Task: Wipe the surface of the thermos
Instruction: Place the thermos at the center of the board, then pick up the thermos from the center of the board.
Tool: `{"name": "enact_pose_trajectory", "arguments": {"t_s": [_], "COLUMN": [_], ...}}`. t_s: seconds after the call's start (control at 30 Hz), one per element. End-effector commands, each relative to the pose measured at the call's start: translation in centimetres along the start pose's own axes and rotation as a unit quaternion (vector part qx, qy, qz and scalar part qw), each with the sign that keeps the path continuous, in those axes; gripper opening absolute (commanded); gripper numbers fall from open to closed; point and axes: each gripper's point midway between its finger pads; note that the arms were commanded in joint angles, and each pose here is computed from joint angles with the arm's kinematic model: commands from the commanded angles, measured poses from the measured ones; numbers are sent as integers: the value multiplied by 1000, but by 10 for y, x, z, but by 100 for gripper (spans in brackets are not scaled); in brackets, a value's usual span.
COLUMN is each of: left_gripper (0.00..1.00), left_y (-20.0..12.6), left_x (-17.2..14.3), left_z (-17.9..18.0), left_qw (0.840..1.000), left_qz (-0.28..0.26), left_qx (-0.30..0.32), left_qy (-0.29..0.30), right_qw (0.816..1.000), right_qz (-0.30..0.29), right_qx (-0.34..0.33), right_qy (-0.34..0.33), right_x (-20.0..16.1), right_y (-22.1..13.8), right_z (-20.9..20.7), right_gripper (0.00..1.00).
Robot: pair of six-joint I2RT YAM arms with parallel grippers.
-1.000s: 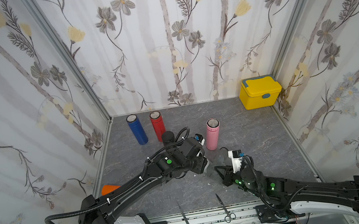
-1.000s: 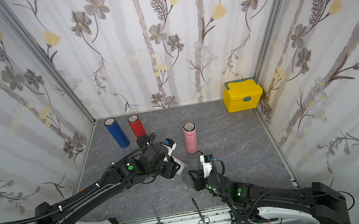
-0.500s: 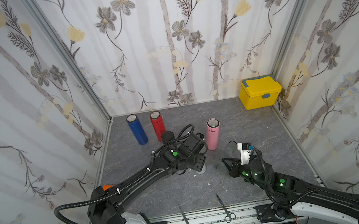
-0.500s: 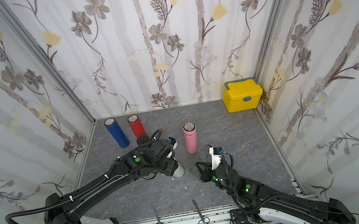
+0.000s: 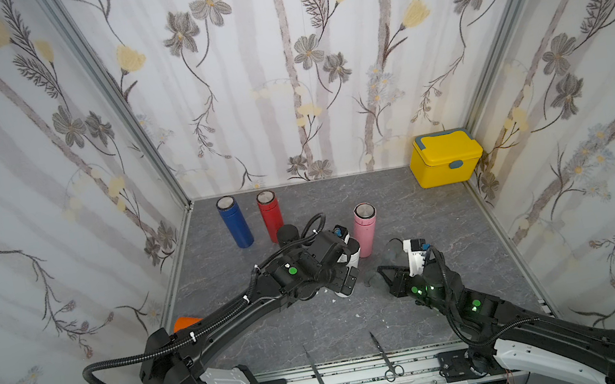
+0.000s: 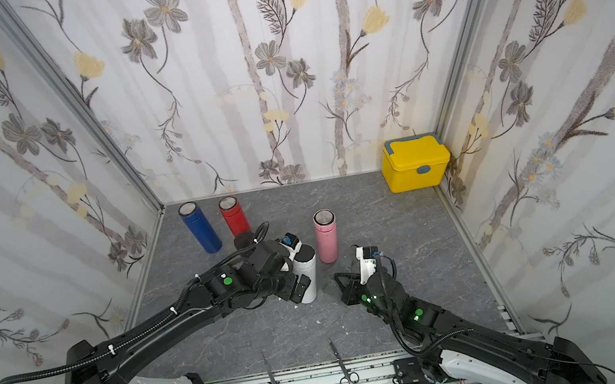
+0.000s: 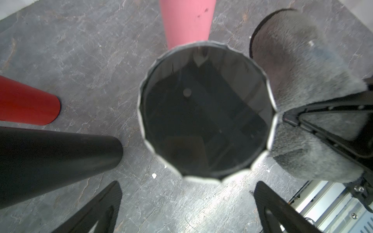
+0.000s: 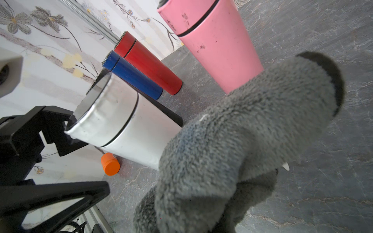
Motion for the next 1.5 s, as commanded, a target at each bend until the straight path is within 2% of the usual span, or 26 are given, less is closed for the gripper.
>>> {"name": "enact_pose_trajectory", "arguments": {"t_s": [0.0, 0.1, 0.27, 0.7, 1.1, 1.23, 1.47], "left_gripper": [99, 98, 97, 73, 72, 70, 74], "left_y": [-10, -15, -10, 8, 13, 13, 9], "left_x": [28, 33, 36, 23, 28, 30, 26], "left_z": [-13, -15, -13, -18, -18, -17, -18], "left_qw": [996, 993, 991, 987, 985, 982, 973], "left_qz": [-77, -107, -129, -143, -157, -176, -212], "left_qx": [-39, -52, -48, -73, -72, -74, -94], "left_qy": [2, 2, -3, 0, 4, -1, -4], "right_qw": [1000, 1000, 1000, 999, 999, 999, 999], "right_qz": [-17, -18, -17, -27, -28, -32, -47], "right_qx": [21, 21, 27, 22, 21, 25, 25], "right_qy": [1, 0, -2, 2, 3, 2, -1], "right_x": [11, 13, 14, 25, 25, 29, 47], "right_y": [-1, -1, 1, 8, 10, 9, 1], "right_z": [10, 10, 14, 9, 7, 10, 20], "right_gripper": [0, 0, 0, 0, 0, 0, 0]}}
Point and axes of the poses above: each gripper's point midway between its finger pads, its own y axis out along the fingers, its own z axis along the line the jaws close on, x = y × z, and after that the axes turned 5 degrees about -y, right-handed
